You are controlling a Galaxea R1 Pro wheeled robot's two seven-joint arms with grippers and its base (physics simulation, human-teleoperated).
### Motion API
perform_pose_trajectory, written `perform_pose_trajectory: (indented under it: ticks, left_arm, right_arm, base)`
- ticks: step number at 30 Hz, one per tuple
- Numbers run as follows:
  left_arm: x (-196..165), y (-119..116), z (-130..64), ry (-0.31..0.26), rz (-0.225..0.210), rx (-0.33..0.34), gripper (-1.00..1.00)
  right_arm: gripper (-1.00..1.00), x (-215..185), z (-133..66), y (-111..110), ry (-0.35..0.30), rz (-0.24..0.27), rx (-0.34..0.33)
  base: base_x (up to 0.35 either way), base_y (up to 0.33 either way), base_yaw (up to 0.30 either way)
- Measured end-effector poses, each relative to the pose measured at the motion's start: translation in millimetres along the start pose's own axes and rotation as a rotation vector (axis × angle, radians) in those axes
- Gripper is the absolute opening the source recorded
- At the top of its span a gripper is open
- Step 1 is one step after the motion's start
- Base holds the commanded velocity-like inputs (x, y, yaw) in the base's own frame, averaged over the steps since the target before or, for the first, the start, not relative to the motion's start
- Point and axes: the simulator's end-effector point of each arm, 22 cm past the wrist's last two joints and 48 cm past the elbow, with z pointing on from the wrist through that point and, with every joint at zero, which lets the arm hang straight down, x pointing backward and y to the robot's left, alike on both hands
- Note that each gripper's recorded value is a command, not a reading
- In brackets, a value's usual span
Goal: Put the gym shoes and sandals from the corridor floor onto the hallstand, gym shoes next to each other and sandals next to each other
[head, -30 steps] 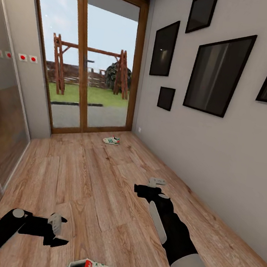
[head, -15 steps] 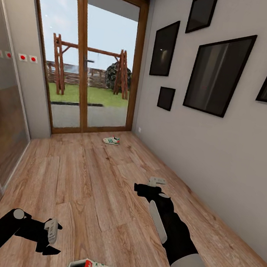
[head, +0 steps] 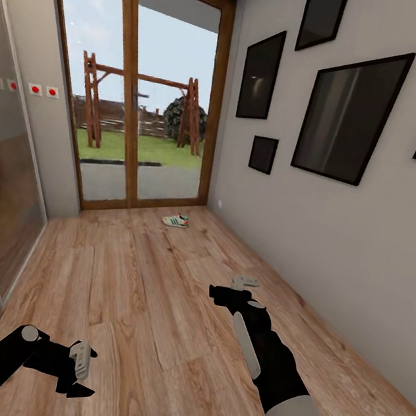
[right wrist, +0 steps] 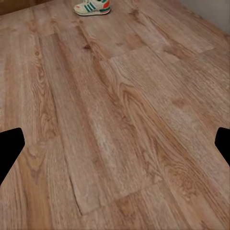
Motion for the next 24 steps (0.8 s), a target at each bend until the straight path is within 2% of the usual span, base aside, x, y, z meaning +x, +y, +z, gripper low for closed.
perform_pose_trajectory:
  ticks: [6,12,17,24]
  left_arm:
    - [0.0,0.2,-0.1,0.000,0.000,0.000,1.00]
    - [-0.6,-0.1,0.3,0.000,0.000,0.000,1.00]
    - [-0.6,-0.2,0.5,-0.001,0.000,0.000,1.00]
    - [-2.9,-1.5,2.2,-0.004,0.000,0.003,1.00]
  right_arm:
    - [1.00,-0.1,0.1,0.0,0.000,0.000,0.000]
    - [1.00,0.0,0.0,0.0,0.000,0.000,0.000]
    - [1.00,0.1,0.1,0.0,0.000,0.000,0.000]
    - [1.00,-0.4,-0.2,0.1,-0.001,0.000,0.000]
  base:
    - [0.024,0.031,0.000]
    - [0.079,0.217,0.000]
    - [0.022,0.089,0.000]
    - [0.179,0.156,0.000]
